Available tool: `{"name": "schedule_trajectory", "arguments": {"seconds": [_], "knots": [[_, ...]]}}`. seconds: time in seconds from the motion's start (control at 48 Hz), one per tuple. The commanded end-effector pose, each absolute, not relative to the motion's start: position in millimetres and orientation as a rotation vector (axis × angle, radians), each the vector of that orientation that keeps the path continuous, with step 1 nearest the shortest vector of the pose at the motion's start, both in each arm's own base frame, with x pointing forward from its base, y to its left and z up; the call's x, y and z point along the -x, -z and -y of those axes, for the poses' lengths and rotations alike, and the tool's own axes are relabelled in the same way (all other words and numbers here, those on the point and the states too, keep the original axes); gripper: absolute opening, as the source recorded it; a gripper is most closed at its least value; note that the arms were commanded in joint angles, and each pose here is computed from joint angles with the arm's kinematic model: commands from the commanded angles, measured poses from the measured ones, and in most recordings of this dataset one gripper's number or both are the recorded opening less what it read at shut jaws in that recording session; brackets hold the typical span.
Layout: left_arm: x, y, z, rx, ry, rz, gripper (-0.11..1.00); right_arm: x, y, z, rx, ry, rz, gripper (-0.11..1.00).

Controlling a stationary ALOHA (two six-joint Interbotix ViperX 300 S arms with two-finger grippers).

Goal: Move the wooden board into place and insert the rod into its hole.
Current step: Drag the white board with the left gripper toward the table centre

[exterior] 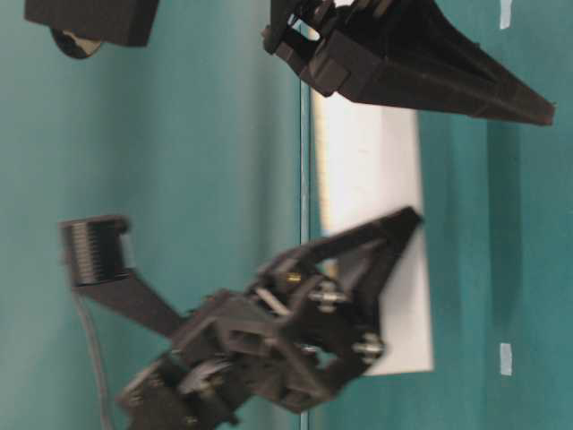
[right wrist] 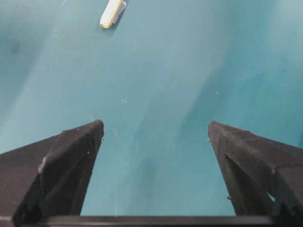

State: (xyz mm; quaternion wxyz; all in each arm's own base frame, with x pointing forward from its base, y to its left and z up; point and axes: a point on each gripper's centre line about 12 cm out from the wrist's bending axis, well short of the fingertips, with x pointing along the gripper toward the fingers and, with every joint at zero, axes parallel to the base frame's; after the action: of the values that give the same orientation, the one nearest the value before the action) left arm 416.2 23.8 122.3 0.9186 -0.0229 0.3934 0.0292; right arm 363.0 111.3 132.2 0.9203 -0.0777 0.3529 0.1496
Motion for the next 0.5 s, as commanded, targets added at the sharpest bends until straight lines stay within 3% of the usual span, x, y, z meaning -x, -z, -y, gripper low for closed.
{"name": "schedule_trajectory", "arguments": {"seconds": [0.0,0.479], "knots": [[-425,-130,-19,0.050,-0.052,-0.778,0.21,-366,-143,-114,0.157,-0.312,-0.691,0.99],[-427,-115,-19,0.054,-0.054,-0.801,0.21,-366,-142,-113,0.158,-0.312,-0.696,0.98]]}}
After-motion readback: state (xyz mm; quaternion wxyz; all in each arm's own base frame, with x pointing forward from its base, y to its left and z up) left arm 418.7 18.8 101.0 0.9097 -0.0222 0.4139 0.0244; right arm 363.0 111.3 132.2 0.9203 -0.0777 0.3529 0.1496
